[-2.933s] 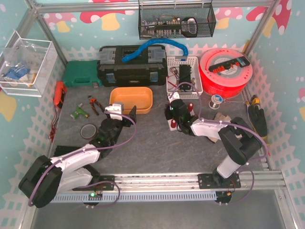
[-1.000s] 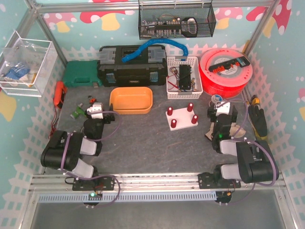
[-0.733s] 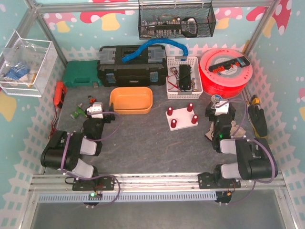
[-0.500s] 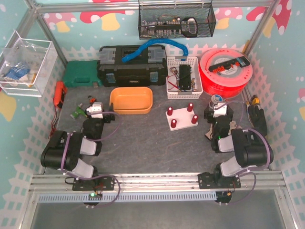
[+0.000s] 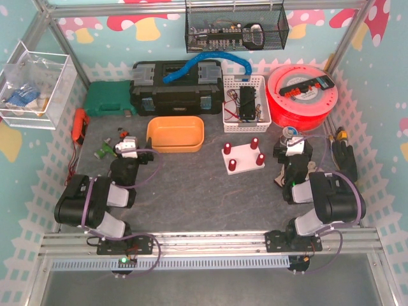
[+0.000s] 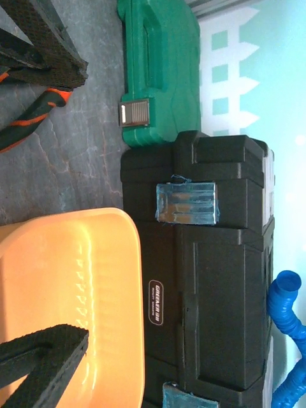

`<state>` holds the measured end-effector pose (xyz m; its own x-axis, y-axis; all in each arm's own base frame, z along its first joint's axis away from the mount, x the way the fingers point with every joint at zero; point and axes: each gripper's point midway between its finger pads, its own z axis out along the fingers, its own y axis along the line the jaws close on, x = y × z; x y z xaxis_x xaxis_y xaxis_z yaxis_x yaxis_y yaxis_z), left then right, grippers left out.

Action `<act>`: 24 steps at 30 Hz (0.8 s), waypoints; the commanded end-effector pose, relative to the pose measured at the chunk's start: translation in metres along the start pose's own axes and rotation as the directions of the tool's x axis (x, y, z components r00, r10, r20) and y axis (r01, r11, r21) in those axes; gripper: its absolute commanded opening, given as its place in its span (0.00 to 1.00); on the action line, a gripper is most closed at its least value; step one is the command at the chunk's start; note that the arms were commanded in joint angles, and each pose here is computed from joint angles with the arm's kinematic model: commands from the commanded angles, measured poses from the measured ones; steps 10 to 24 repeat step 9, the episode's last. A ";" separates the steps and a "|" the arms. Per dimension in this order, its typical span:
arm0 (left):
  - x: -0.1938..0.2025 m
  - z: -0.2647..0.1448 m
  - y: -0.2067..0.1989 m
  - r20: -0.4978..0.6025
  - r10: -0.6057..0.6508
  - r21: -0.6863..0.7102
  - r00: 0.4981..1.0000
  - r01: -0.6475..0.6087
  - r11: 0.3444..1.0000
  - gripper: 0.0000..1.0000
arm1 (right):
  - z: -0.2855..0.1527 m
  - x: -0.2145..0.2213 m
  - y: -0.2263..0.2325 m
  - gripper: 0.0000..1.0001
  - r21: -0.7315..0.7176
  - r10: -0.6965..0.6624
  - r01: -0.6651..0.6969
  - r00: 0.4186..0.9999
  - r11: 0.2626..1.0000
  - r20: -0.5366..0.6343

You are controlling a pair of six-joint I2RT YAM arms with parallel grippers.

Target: Install the large spring

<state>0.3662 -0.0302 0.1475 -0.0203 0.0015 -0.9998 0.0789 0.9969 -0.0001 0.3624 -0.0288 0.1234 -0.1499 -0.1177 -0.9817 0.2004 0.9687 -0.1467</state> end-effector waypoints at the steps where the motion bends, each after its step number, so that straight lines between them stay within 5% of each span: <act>1: -0.007 0.005 0.000 0.018 -0.021 0.014 1.000 0.021 1.000 0.99 | 0.001 -0.013 -0.004 0.99 0.016 0.023 -0.024 0.999 1.000 0.046; 24: -0.005 0.008 0.003 0.003 -0.040 0.029 0.999 0.040 0.999 0.99 | 0.001 -0.012 -0.004 0.99 0.016 0.023 -0.024 0.999 1.000 0.045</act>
